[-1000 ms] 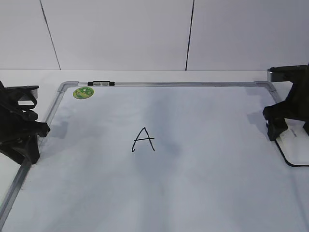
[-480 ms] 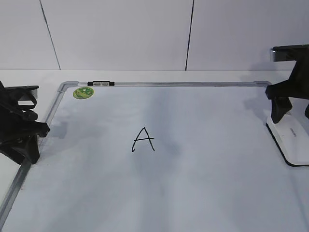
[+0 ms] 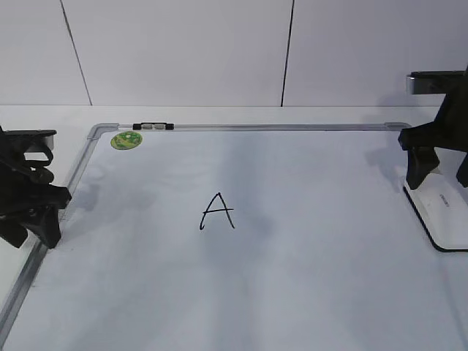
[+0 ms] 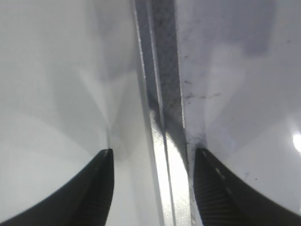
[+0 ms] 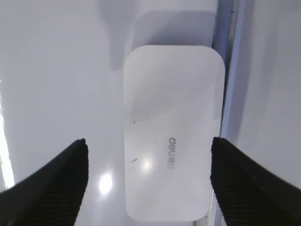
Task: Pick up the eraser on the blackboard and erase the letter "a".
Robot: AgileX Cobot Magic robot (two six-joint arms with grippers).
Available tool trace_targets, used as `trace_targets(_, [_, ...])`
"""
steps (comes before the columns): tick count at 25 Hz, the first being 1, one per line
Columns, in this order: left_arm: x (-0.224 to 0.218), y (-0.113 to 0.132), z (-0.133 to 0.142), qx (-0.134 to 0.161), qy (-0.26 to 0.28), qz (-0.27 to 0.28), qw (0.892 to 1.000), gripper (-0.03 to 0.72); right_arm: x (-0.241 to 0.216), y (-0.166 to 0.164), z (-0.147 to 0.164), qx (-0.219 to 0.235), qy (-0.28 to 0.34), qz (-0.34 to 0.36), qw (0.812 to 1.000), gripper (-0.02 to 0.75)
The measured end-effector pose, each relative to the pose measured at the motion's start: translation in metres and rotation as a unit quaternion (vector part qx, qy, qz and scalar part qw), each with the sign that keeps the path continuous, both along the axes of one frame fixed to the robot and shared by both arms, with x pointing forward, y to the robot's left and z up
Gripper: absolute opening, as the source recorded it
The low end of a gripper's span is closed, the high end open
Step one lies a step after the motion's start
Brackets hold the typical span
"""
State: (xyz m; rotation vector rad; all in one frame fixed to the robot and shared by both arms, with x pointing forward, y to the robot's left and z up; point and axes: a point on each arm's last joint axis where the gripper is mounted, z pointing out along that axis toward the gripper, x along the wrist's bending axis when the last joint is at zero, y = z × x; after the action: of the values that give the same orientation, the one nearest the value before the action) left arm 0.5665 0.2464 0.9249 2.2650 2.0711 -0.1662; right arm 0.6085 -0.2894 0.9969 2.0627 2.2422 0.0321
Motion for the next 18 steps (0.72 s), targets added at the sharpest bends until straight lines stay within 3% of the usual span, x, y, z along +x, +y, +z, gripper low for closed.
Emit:
trace_targets(11, [0.001, 0.0, 0.005, -0.001, 0.001, -0.001, 1.0, 0.433, -0.002, 0.0, 0.011, 0.001, -0.018, 0.001, 1.0, 0.615])
trace_targets(18, [0.012, -0.002, 0.035, -0.007, -0.03, -0.005, 1.0, 0.434, -0.006, 0.0, 0.026, 0.002, -0.039, 0.001, 0.999, 0.613])
